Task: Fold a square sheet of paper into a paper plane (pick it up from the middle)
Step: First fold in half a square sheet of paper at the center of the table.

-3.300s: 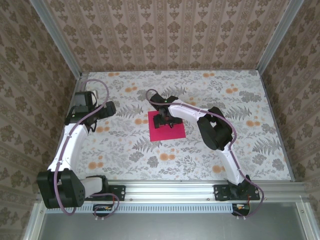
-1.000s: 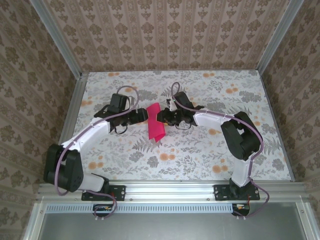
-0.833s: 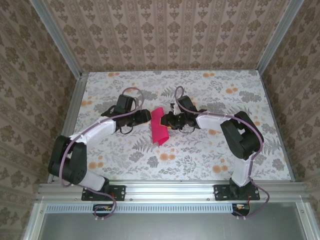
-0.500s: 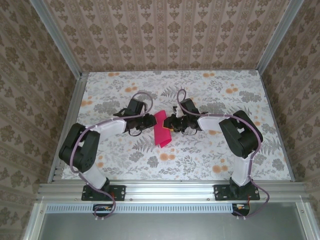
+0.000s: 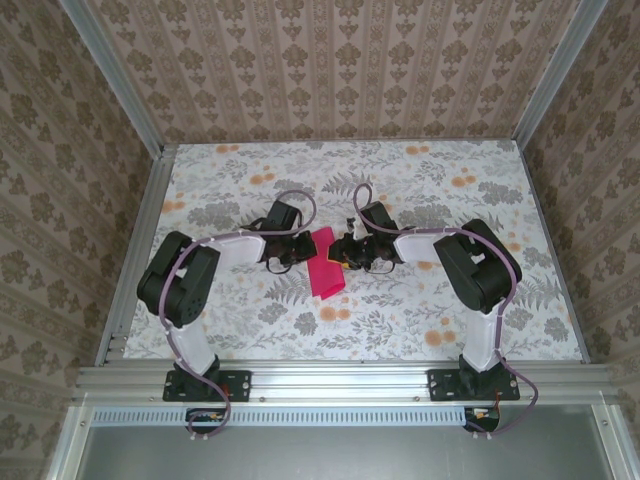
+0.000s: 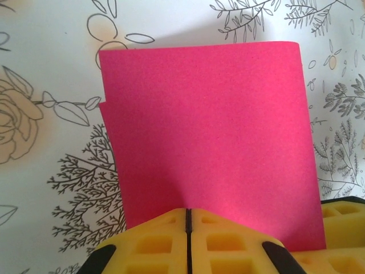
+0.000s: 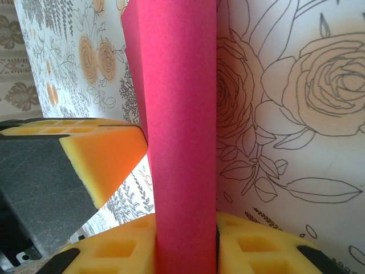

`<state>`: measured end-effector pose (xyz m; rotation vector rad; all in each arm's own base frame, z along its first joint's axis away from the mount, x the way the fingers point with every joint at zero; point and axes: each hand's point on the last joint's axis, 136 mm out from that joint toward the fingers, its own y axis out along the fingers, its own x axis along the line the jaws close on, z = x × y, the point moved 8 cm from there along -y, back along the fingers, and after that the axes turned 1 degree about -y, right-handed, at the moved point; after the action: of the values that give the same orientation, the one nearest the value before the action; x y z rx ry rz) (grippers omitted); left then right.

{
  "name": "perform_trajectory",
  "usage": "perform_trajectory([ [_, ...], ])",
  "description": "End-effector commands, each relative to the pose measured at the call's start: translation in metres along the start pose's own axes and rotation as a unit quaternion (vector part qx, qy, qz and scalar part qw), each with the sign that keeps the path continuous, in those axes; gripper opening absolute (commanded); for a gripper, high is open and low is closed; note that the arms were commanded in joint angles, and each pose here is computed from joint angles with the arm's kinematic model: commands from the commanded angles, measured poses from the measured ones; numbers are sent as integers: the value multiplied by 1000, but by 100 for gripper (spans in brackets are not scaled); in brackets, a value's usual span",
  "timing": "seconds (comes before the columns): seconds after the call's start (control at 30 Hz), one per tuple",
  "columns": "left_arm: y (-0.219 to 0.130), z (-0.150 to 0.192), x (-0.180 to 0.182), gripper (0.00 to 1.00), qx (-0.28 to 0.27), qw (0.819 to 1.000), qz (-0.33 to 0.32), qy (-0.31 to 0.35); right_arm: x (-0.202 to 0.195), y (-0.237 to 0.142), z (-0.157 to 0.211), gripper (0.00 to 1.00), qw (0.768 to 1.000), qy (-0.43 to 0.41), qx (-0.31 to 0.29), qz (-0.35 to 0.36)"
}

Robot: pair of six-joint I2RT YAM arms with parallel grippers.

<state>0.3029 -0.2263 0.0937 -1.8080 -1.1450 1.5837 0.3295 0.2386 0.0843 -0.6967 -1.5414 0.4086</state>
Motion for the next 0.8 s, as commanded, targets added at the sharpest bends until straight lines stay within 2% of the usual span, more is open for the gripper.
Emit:
perform_trajectory([
  [0.0,5,-1,-2,7,9,1000,-12,4,-9,1,4,29,1000,11,15,15],
  [0.2,11,2,2,5,26,999,-27,2,-5,-4,5,33,999,13,19,23],
  [0.5,17,5,0,4,43,998,-35,8,8,-26,6,50,998,-9,14,56],
  [0.77,18,6,-8,4,47,998,-32,17,11,-35,12,59,994,-37,30,99],
])
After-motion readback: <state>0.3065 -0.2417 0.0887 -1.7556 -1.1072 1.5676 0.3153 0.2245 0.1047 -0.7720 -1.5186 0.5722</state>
